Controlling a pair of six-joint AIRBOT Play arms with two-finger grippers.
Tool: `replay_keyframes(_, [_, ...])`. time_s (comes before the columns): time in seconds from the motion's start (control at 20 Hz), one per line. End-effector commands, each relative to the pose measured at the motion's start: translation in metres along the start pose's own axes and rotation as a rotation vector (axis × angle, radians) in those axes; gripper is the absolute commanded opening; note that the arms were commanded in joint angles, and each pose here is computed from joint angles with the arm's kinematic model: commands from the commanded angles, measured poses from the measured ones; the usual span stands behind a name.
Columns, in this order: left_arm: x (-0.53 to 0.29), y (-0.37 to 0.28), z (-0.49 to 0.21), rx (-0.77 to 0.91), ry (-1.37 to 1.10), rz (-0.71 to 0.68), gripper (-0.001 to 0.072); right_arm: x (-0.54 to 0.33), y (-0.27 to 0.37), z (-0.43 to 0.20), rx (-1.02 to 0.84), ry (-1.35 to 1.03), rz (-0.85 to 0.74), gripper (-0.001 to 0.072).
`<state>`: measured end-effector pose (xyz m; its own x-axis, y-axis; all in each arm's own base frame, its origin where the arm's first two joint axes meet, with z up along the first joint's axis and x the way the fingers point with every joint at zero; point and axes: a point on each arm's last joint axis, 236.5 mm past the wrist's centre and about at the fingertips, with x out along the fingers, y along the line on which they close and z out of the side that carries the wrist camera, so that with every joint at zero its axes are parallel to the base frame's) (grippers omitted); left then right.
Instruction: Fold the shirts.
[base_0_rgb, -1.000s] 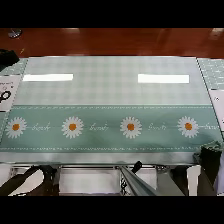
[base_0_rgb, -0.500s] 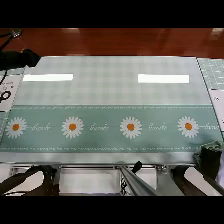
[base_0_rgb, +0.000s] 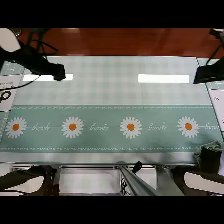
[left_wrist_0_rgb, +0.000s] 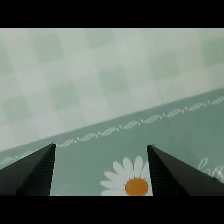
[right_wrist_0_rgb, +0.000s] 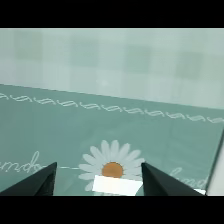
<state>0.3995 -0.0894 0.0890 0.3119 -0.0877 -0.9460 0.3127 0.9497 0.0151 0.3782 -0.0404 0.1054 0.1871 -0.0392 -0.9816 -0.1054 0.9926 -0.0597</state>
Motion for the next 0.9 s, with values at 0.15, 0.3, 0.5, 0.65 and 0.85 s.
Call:
replay_keyframes(0.15, [0.003, -0.017, -0.030, -0.056, 0.162, 0.079, 0.0708, 0.006, 0.040, 0.003, -0.078, 0.034, 0.046, 0.0600])
replay_keyframes(0.3, [-0.005, -0.018, -0.005, -0.100, 0.033, 0.074, 0.0708, 0.006, 0.037, 0.001, -0.040, 0.043, 0.036, 0.0600])
replay_keyframes(0.5, [-0.014, -0.019, 0.005, -0.101, -0.028, 0.061, 0.0707, 0.006, 0.037, 0.018, 0.009, -0.027, 0.032, 0.0599])
replay_keyframes(0.65, [-0.011, -0.019, 0.005, -0.102, -0.022, 0.062, 0.0706, 0.006, 0.037, 0.021, 0.016, -0.040, 0.034, 0.0599])
replay_keyframes(0.85, [-0.008, -0.019, 0.004, -0.101, -0.015, 0.062, 0.0705, 0.005, 0.037, 0.021, 0.014, -0.041, 0.032, 0.0599])
